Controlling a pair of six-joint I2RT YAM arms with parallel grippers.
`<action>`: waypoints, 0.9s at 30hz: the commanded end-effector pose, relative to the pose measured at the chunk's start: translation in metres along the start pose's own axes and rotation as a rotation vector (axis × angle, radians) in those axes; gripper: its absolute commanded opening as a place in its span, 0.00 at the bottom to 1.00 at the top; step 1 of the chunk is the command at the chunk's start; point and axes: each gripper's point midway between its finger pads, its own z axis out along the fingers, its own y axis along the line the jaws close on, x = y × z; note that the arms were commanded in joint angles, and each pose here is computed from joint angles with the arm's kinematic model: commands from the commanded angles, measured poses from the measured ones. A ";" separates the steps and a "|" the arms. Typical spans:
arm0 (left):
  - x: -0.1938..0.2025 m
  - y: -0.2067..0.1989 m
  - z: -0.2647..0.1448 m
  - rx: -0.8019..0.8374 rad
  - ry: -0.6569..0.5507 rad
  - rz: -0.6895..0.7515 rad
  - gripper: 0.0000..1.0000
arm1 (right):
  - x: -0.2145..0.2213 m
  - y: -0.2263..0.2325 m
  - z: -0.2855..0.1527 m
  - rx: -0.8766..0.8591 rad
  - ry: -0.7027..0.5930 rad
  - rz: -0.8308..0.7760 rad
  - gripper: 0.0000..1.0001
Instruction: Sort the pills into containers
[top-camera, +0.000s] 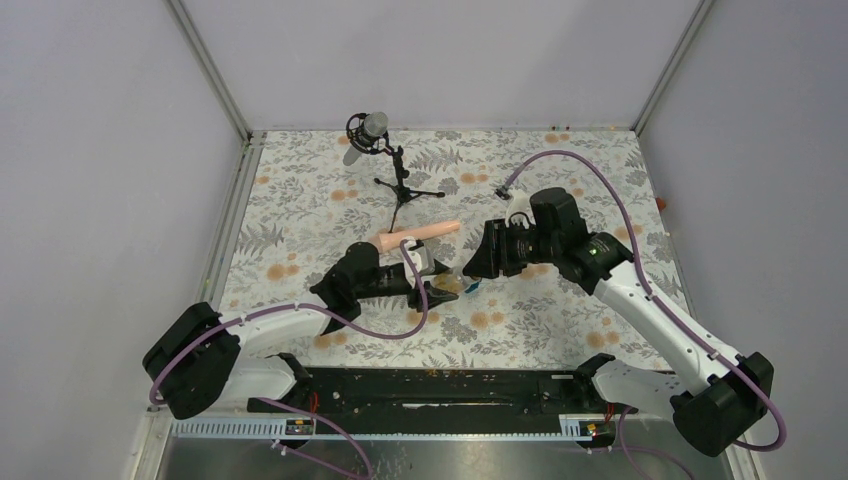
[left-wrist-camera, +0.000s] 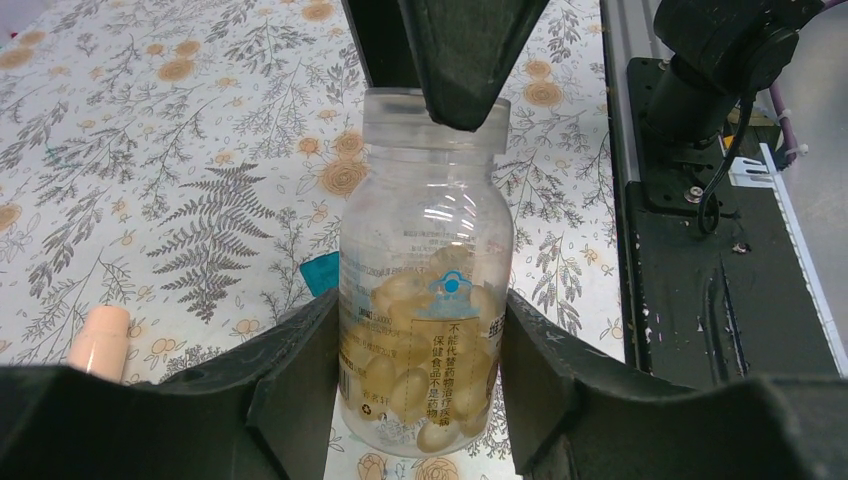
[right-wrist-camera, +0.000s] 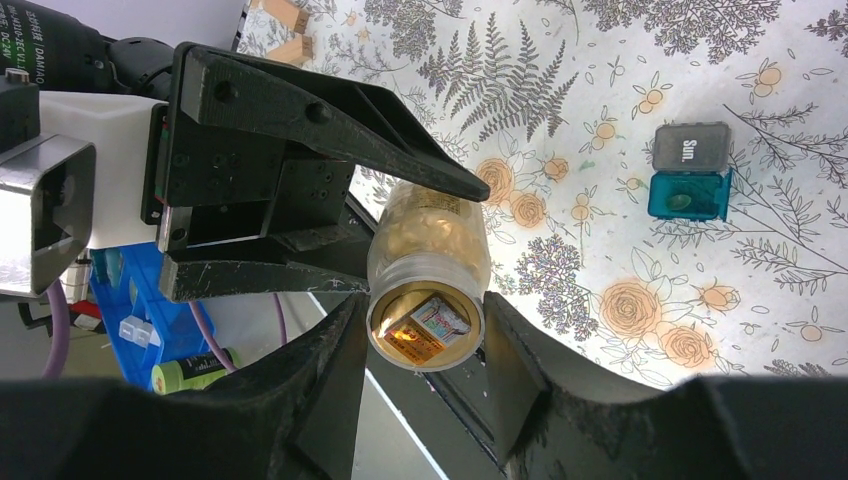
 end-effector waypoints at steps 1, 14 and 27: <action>-0.046 0.000 0.004 0.036 -0.128 0.086 0.00 | 0.010 0.003 0.000 -0.023 0.027 -0.016 0.42; -0.057 -0.014 0.009 0.131 -0.149 0.098 0.00 | 0.037 0.004 0.017 -0.088 0.140 -0.111 0.44; -0.078 0.009 0.007 -0.046 -0.301 0.084 0.00 | 0.016 -0.033 0.032 0.239 -0.079 0.045 0.41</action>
